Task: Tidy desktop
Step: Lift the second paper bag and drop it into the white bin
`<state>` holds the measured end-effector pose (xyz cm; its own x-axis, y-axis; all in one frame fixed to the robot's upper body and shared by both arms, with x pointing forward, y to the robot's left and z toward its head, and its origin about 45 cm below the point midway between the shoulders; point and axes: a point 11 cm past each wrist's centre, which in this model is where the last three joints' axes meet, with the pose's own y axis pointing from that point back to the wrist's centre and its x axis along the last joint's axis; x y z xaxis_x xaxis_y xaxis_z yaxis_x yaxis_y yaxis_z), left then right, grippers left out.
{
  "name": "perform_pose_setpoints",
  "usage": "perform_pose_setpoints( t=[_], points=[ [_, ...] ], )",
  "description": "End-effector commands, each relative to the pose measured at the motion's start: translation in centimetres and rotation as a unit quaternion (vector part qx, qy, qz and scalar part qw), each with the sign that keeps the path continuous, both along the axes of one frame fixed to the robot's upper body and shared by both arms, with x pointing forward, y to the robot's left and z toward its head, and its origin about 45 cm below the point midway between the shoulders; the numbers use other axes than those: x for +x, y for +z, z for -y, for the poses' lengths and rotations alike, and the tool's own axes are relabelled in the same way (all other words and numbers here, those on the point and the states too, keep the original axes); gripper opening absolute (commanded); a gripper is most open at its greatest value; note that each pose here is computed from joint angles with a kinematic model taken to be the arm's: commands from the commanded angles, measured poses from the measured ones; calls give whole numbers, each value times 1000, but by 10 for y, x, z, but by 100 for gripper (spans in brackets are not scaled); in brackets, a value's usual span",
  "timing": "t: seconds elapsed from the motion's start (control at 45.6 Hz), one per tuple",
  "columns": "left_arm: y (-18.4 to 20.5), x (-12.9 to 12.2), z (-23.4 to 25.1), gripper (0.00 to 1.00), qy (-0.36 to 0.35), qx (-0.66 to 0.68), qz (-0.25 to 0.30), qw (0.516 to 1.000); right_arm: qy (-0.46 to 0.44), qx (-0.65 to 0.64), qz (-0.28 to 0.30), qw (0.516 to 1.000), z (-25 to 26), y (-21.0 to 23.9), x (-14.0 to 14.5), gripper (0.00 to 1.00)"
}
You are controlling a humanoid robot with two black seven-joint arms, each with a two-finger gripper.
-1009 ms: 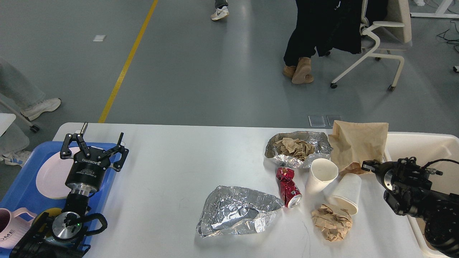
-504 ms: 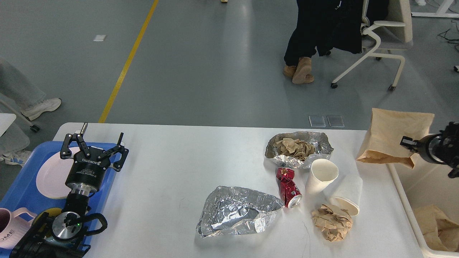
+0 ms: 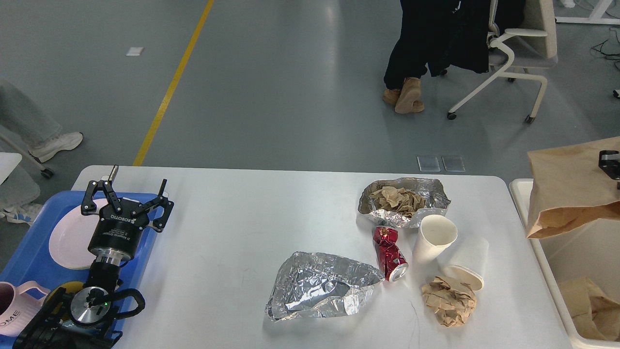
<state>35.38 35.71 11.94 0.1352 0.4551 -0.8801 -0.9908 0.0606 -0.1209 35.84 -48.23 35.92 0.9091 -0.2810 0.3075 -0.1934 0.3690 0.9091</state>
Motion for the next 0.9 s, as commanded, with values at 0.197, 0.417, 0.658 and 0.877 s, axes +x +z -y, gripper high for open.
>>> perform_pose_setpoints(
  t=[0.197,0.417,0.658,0.877],
  points=[
    [0,0,0,96,0,0,0,1000,-30,60,-58,996,-27,29,-53,0],
    [0,0,0,96,0,0,0,1000,-45,49,-36,997,-17,30,-54,0],
    [-1,-1,0,96,0,0,-2,1000,-118,3,1,993,61,6,-79,0],
    [0,0,0,96,0,0,-1,1000,-148,-25,36,988,110,-87,-78,0]
  ],
)
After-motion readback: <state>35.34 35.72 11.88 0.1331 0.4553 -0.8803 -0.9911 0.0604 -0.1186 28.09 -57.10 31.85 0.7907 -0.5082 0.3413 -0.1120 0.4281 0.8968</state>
